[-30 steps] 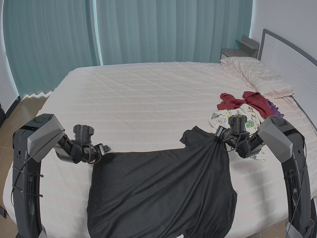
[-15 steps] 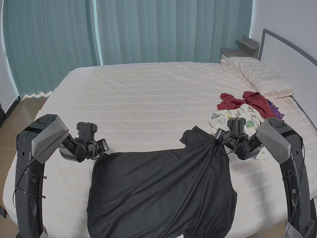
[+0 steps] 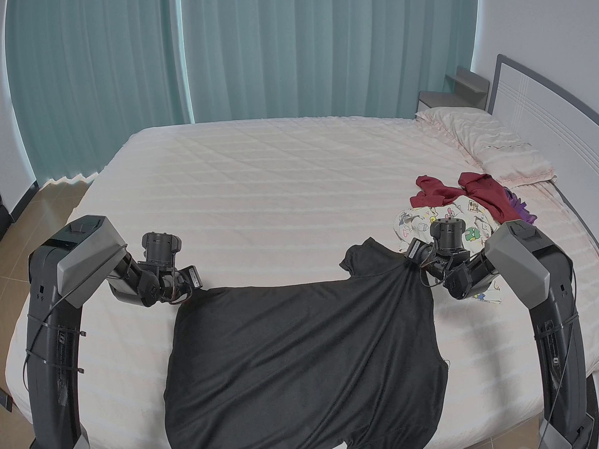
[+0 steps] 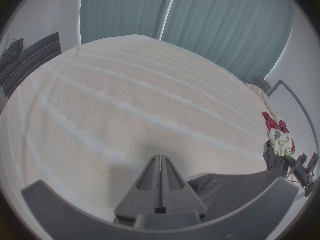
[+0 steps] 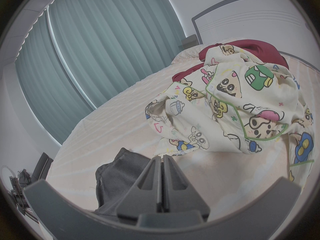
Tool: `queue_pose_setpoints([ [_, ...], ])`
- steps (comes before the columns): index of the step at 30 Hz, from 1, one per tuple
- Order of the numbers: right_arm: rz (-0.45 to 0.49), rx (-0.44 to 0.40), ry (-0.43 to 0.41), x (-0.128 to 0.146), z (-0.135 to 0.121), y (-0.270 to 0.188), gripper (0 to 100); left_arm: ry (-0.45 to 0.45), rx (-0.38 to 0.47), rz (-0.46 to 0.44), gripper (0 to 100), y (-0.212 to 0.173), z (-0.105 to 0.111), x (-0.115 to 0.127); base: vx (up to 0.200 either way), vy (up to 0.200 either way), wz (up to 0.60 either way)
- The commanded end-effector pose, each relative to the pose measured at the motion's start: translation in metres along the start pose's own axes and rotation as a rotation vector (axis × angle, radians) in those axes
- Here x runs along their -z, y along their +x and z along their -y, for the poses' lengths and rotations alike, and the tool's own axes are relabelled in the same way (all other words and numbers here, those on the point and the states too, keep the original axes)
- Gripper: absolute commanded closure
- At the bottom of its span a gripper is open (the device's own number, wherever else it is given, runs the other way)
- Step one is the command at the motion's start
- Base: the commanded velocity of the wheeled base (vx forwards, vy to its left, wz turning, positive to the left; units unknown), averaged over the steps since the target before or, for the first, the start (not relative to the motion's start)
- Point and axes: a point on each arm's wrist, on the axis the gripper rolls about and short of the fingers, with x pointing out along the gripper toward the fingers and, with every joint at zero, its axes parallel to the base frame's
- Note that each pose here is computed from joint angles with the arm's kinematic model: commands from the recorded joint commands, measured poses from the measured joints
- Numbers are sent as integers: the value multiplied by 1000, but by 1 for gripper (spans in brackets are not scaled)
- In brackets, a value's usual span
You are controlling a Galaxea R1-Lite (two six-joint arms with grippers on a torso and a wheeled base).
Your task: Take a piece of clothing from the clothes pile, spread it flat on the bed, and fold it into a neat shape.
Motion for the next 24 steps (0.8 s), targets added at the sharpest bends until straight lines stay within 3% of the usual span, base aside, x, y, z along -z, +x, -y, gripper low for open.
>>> queue_pose_setpoints([
  [1,-9,3,-2,3,1,0,100,-3,4,-15,0,-4,-1,2,0,0,0],
  [6,-16,5,-3,5,1,-1,100,8,9,-43,0,-4,0,10,0,0,0],
  [14,-26,5,-6,10,0,-1,100,24,88,-104,0,-4,9,22,0,0,0],
  [15,-30,7,-8,12,1,-1,100,30,88,-116,100,-5,8,26,0,0,0],
  [24,-26,6,-7,10,1,-1,100,33,100,-94,100,-7,8,24,0,0,0],
])
